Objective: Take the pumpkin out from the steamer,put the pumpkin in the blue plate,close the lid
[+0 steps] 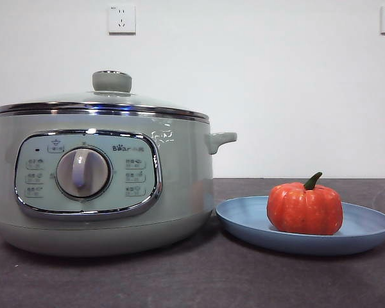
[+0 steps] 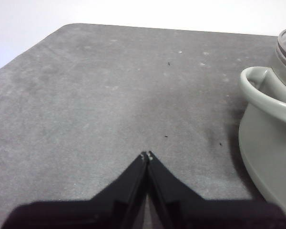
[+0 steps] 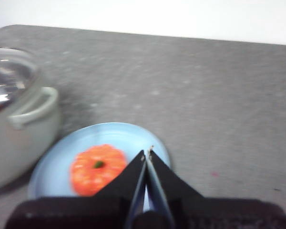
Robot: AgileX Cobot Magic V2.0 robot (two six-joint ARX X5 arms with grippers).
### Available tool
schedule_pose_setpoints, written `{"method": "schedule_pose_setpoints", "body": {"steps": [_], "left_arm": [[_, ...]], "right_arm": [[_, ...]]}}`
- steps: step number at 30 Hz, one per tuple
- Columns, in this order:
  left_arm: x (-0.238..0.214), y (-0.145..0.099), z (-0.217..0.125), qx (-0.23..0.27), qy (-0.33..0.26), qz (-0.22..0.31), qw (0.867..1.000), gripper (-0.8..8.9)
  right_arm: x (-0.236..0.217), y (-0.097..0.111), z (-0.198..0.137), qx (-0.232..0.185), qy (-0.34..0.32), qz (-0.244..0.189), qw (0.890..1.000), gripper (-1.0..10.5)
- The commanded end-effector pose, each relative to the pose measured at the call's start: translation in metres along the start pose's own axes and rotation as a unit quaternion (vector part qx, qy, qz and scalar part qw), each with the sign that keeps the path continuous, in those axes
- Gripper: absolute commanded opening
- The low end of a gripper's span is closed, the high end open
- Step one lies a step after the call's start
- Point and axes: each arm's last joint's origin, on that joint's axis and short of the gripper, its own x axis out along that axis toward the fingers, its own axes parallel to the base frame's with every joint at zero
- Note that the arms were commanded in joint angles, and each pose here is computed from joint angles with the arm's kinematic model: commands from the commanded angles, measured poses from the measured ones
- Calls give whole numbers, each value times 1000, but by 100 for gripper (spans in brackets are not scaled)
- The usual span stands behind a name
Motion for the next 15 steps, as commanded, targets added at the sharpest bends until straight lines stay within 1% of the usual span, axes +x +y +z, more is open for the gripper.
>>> {"method": "schedule_pose_setpoints", "body": {"steps": [1,5,9,15], "left_arm": [[1,1,-4,-4,4,3,1000,-3],[1,1,-4,-4,4,3,1000,-3],[1,1,-4,-4,4,3,1000,-3],[1,1,-4,-4,4,3,1000,-3]], "right_arm": [[1,-4,-9,-25,-25,-17,999,1],[2,-6,-24,-30,-63,-35,997,1],[8,-7,-46,-29,-75,-45,996,1],[19,-10,-77,10,-58,-58,997,1]]}}
